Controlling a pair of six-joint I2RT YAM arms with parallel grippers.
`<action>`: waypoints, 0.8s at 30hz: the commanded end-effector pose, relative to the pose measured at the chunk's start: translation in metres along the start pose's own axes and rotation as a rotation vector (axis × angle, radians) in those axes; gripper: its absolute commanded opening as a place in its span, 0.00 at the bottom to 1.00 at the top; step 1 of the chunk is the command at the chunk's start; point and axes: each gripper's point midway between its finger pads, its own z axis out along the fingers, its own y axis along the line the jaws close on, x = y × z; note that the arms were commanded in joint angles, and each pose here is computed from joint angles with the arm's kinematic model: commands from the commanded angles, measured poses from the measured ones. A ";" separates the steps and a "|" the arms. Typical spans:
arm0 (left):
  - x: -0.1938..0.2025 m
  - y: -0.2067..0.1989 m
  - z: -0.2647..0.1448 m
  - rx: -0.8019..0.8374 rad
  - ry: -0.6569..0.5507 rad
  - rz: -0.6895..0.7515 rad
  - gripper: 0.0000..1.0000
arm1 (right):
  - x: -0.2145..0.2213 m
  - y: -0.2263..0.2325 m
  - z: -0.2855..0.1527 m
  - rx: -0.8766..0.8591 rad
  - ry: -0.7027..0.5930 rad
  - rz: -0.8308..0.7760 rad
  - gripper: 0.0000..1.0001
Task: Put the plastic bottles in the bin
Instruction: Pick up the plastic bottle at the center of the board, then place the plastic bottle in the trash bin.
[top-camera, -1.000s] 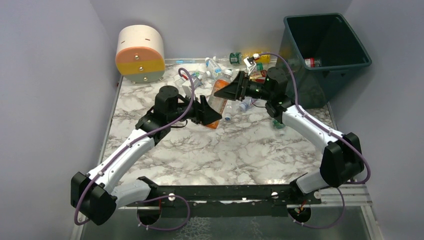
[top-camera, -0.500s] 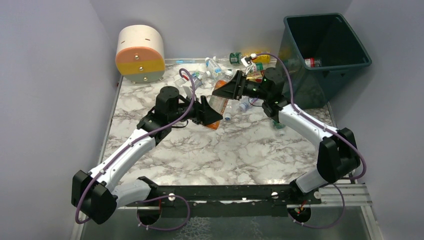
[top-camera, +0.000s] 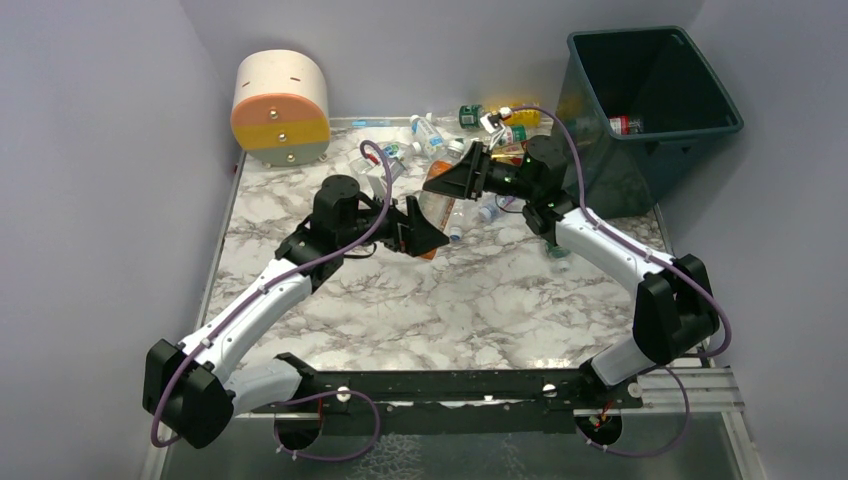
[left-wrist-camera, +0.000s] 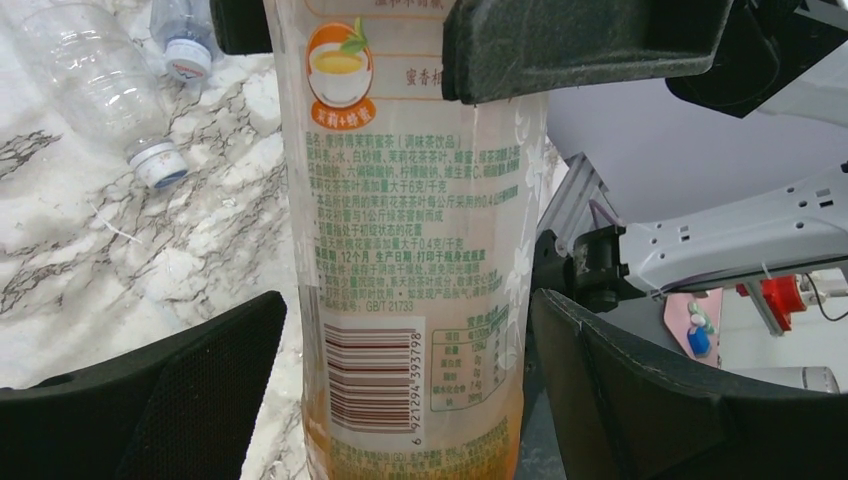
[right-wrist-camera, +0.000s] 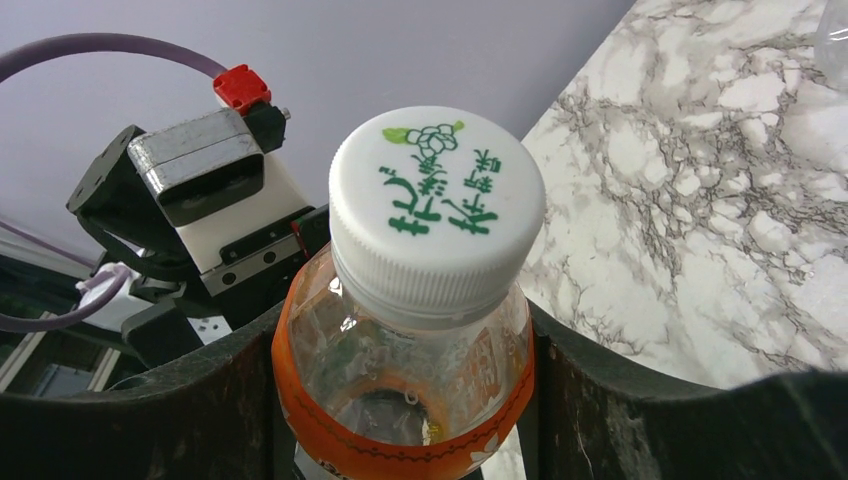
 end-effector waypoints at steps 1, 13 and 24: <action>-0.014 -0.009 -0.009 -0.009 -0.037 0.056 0.99 | -0.016 0.012 0.002 0.012 -0.035 -0.089 0.57; -0.042 -0.037 -0.037 -0.011 -0.109 0.137 0.99 | -0.094 0.012 -0.022 0.219 -0.146 -0.250 0.58; -0.039 -0.034 -0.041 -0.030 -0.110 0.142 0.99 | -0.238 0.014 -0.136 0.517 -0.439 -0.483 0.59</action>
